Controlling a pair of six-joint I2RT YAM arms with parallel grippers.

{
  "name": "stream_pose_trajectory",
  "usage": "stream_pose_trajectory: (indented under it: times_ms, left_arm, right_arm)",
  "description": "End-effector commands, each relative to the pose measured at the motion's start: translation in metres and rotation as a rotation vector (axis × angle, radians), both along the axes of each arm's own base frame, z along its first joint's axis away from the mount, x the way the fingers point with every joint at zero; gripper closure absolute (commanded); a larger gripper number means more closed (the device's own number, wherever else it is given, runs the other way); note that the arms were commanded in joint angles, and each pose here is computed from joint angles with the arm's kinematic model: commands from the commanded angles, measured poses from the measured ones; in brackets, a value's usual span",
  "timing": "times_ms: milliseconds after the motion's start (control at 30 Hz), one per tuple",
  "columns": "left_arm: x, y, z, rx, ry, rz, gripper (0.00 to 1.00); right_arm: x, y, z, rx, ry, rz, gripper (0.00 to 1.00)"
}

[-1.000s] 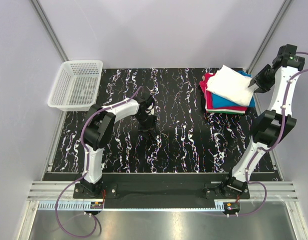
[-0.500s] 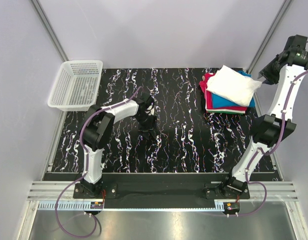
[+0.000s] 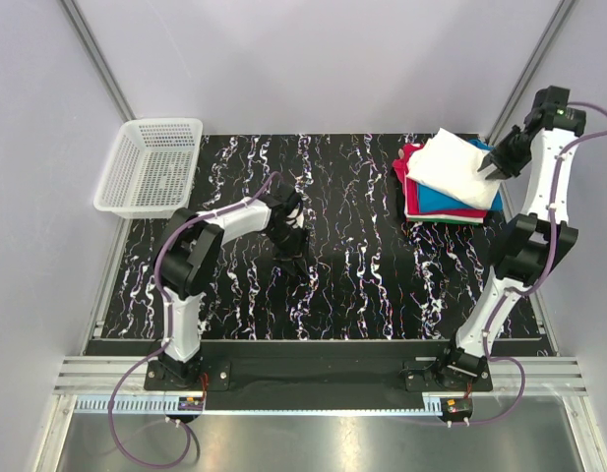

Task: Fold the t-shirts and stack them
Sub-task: Neatly place the folded tshirt to the corner

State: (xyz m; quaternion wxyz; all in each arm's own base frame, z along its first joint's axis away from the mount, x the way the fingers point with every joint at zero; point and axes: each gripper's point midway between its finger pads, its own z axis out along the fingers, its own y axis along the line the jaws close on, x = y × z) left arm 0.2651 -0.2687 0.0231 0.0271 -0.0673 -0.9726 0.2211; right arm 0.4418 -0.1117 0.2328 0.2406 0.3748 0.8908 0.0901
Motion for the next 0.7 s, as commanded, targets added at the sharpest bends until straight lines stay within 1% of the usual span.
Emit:
stream_pose_trajectory:
  times_ms: [0,33,200,233,300,333,400,467,533,667]
  left_arm:
    - [-0.01,0.013,-0.019,0.053,-0.014,-0.033,0.49]
    - [-0.012,0.014,-0.02,0.056,-0.009,-0.035,0.49]
    - [-0.015,0.017,-0.021,0.059,-0.009,-0.04,0.49]
    - [-0.016,0.016,-0.021,0.057,-0.007,-0.041,0.49]
    - [-0.016,0.016,-0.022,0.056,-0.005,-0.041,0.49]
    - [-0.016,0.016,-0.022,0.056,-0.005,-0.041,0.49]
    - [-0.016,0.016,-0.022,0.054,-0.009,-0.041,0.49]
    - [-0.017,0.017,-0.023,0.052,-0.005,-0.04,0.49]
    - [-0.019,0.018,-0.023,0.051,-0.006,-0.039,0.49]
    - [-0.017,0.016,-0.02,0.043,-0.02,-0.028,0.48]
  right_arm:
    - [0.006,-0.004,-0.031,0.009,0.046,-0.017,0.65]
    - [0.004,-0.004,-0.043,0.014,0.07,-0.018,0.65]
    - [0.027,-0.008,-0.067,0.028,0.045,-0.011,0.65]
    - [0.034,-0.01,-0.064,0.027,0.024,-0.004,0.66]
    - [0.042,-0.011,-0.074,0.034,0.031,0.0,0.66]
    - [0.049,-0.014,-0.066,0.025,0.001,0.003,0.66]
    - [0.058,-0.012,-0.067,0.045,-0.014,0.017,0.66]
    - [0.066,-0.01,-0.048,0.052,-0.066,0.033,0.66]
    - [0.072,-0.006,-0.021,0.048,-0.14,0.051,0.64]
    - [0.071,0.003,0.014,0.062,-0.216,0.085,0.59]
